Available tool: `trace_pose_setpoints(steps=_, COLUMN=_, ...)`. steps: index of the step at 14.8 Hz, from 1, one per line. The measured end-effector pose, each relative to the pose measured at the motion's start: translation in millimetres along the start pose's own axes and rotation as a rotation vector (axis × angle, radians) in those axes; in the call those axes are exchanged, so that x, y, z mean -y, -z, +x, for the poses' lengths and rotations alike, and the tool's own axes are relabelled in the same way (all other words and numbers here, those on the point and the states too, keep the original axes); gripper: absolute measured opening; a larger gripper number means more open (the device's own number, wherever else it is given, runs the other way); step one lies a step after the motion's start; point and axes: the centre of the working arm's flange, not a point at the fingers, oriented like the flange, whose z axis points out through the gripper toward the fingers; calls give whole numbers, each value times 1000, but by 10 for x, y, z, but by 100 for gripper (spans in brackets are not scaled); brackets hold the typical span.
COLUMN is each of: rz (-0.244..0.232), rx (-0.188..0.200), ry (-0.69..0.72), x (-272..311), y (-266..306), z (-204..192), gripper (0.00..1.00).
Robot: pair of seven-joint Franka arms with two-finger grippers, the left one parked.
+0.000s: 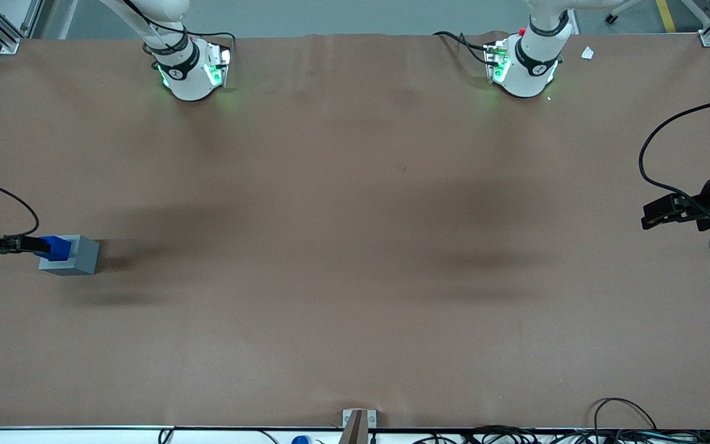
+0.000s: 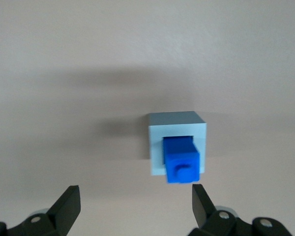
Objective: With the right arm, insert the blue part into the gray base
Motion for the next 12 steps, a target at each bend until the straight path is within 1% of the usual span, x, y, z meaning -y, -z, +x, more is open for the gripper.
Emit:
trace_pose_setpoints(steps=2, rz=-1, rx=-16, ry=-26, x=236, y=301, z=-74, gripper=100)
trace_pose_setpoints(steps=6, rz=-17, rx=-24, ry=-44, x=715, y=737, z=-232, gripper=100)
trace_pose_setpoints(steps=10, rz=-34, rx=-61, ry=-43, x=1038, y=1241, z=-489, gripper=100)
trace_pose_setpoints(steps=12, rz=-40, rx=-73, ry=-44, x=1153, y=1473, z=-653, gripper=100)
